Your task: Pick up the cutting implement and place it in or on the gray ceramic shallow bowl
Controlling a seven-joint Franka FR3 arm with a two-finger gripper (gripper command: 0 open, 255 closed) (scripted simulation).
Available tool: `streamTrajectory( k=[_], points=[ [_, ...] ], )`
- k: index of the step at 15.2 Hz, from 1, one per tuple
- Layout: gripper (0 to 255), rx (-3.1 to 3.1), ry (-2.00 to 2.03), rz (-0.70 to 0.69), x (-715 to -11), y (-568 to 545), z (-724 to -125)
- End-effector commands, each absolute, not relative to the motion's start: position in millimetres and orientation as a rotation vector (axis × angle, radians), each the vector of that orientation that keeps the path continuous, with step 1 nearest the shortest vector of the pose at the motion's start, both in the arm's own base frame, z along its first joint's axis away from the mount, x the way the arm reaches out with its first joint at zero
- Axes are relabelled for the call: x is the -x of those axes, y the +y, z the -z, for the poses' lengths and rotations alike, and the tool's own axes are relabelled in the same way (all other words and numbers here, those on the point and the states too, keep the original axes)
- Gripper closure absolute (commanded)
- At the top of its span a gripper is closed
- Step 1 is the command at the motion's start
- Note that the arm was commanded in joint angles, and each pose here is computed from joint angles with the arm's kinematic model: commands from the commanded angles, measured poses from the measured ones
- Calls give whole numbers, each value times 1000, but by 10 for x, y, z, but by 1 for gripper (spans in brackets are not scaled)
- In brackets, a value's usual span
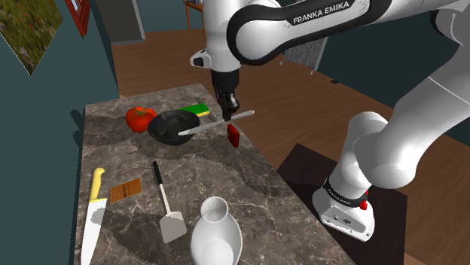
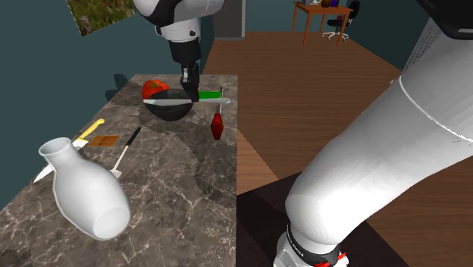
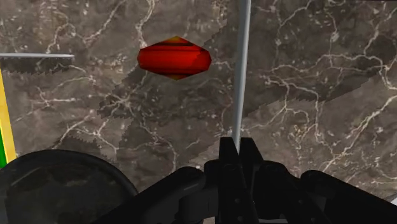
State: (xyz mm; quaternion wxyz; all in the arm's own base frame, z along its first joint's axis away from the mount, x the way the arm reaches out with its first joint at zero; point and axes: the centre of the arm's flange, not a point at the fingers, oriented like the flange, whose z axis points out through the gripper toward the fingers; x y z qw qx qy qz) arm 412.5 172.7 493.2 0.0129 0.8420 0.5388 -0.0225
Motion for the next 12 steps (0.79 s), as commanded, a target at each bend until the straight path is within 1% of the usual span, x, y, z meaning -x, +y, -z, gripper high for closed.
streamTrajectory(
  k=[1,12],
  points=[
    [255,-2624,1679,71,-4322,1769,-4964],
    [255,-2624,1679,71,-5739,2042,-5121]
  ],
)
